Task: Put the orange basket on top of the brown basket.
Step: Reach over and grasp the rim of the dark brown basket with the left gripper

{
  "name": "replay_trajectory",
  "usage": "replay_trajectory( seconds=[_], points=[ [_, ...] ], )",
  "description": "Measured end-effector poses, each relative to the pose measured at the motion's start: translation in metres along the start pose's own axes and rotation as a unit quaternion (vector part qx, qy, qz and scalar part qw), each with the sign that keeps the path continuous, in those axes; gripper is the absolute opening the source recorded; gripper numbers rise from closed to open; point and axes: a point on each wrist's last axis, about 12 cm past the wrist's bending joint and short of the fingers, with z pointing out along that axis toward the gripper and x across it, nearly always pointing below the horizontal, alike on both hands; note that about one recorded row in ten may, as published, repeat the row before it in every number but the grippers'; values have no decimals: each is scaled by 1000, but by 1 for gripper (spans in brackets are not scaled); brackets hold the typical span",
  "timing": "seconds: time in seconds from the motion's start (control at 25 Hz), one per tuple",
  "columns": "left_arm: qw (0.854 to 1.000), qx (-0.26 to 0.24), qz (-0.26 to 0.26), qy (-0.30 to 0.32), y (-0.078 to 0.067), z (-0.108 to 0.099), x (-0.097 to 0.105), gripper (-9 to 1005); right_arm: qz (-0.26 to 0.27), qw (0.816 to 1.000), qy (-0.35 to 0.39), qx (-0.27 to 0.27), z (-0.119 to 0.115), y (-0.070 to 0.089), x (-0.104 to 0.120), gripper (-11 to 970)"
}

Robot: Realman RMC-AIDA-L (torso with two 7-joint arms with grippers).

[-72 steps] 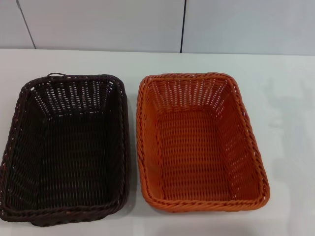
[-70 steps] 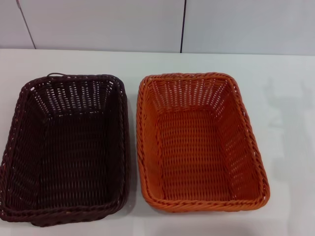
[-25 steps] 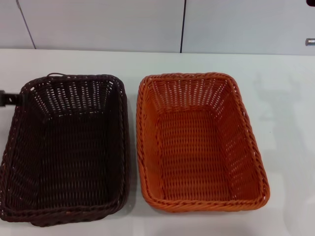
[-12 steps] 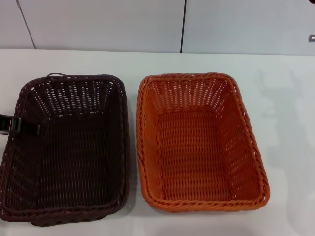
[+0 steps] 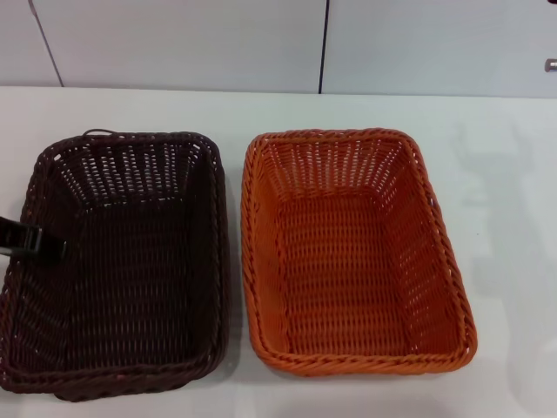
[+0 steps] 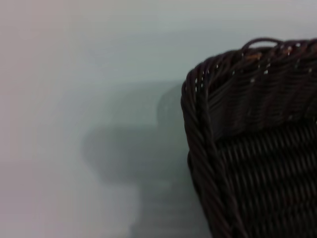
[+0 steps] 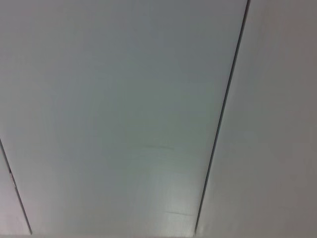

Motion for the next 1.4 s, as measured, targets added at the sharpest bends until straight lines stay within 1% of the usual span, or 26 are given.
replay_trajectory(
  seconds=[0.08, 0.2, 0.36, 0.4, 0.6, 0.84, 1.0, 1.08, 1.16, 1.24, 1.28, 1.32, 1.36, 1.4],
  points=[
    [1000, -8, 7, 16, -1, 7, 2, 727, 0, 1000, -1, 0, 0, 0, 0, 817],
    [1000, -12, 11, 19, -2, 10, 1, 635, 0, 1000, -2, 0, 0, 0, 0, 817],
    [1000, -15, 18, 15, -4, 9, 2, 542, -1, 1000, -2, 0, 0, 0, 0, 817],
    [999, -19, 26, 2, -8, 4, 1, 518, -1, 1000, -2, 1, 0, 0, 0, 817],
    [999, -22, 31, -12, -11, -2, -3, 402, -2, 1000, -2, 0, -1, -1, 0, 817],
    [999, -26, 34, -8, -10, -1, -3, 212, -2, 1000, -1, 0, -1, -1, 0, 817],
    [999, -28, 45, -6, -9, -1, -3, 204, -2, 1000, -1, 1, -1, -1, 0, 817],
    [998, -26, 56, -9, -5, -3, -3, 205, -2, 1000, -1, 1, -2, -1, 0, 817],
    [997, -20, 69, -18, 3, -5, -3, 205, -3, 1000, 0, 3, -2, -2, 1, 817],
    [995, 2, 91, -35, 15, -8, -4, 205, -3, 1000, 2, 6, -3, -3, 1, 817],
    [995, 5, 96, -39, 18, -9, -5, 205, -4, 1000, 3, 9, -3, -5, 1, 817],
    [992, 21, 113, -52, 26, -12, -7, 204, -5, 1000, 4, 13, -4, -6, 1, 817],
    [992, 21, 113, -52, 26, -12, -7, 204, -5, 1000, 5, 18, -4, -8, 2, 817],
    [990, 30, 123, -62, 33, -15, -9, 204, -6, 1000, 6, 21, -5, -9, 2, 817]
  ],
)
